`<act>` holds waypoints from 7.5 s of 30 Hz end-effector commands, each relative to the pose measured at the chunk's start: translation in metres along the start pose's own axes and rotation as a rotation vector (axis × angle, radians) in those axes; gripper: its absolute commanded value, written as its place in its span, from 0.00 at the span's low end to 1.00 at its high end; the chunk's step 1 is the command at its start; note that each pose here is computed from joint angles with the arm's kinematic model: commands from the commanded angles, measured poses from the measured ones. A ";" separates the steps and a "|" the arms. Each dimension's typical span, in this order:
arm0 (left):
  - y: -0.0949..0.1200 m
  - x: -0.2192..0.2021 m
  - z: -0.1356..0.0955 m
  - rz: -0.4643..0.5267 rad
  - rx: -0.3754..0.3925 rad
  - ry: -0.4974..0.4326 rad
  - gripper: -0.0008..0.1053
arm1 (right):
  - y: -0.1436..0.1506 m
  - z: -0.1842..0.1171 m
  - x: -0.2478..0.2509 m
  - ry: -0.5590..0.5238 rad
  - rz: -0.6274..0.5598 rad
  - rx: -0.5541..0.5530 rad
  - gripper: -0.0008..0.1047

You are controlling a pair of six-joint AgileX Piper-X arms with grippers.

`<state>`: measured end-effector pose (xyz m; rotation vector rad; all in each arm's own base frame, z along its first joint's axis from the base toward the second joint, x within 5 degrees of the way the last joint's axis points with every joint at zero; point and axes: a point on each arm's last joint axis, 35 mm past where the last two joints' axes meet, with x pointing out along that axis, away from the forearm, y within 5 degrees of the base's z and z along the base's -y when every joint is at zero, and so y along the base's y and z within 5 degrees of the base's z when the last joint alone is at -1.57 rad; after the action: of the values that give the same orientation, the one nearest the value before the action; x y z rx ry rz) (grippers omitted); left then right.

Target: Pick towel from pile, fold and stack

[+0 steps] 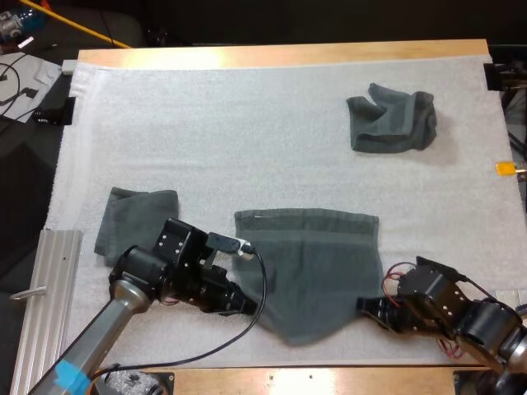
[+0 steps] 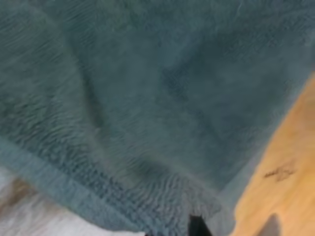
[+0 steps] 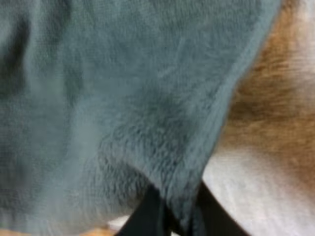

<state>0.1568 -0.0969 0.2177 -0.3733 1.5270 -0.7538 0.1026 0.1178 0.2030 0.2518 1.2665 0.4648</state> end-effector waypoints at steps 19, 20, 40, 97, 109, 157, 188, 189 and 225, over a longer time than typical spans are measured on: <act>0.051 0.004 0.075 -0.242 -0.289 -0.255 0.01 | -0.039 0.080 0.040 -0.234 0.078 0.405 0.02; 0.053 0.004 0.077 -0.246 -0.293 -0.264 0.01 | -0.040 0.082 0.041 -0.241 0.080 0.418 0.02; 0.080 0.023 0.097 -0.126 -0.353 -0.360 0.01 | -0.052 0.098 0.065 -0.294 0.100 0.468 0.01; -0.019 -0.091 -0.001 -0.034 -0.032 -0.552 0.59 | -0.030 0.065 -0.033 -0.350 -0.058 -0.042 0.60; -0.033 -0.102 -0.053 -0.024 -0.029 -0.554 0.59 | -0.022 0.062 -0.065 -0.248 -0.187 -0.124 0.60; -0.034 -0.103 -0.062 -0.035 -0.058 -0.537 0.59 | -0.130 0.128 0.048 -0.033 0.127 0.073 0.59; -0.034 -0.103 -0.062 -0.043 -0.035 -0.532 0.59 | -0.079 0.122 0.105 0.098 0.150 0.072 0.36; -0.034 -0.103 -0.062 -0.044 -0.035 -0.533 0.59 | -0.079 0.122 0.104 0.098 0.143 0.076 0.27; -0.034 -0.102 -0.063 -0.041 -0.025 -0.524 0.59 | -0.051 0.127 0.001 0.127 -0.446 -0.272 0.01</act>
<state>0.1016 -0.0409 0.3116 -0.5746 1.0433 -0.5987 0.2337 0.0751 0.2098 -0.3859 1.3386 0.2372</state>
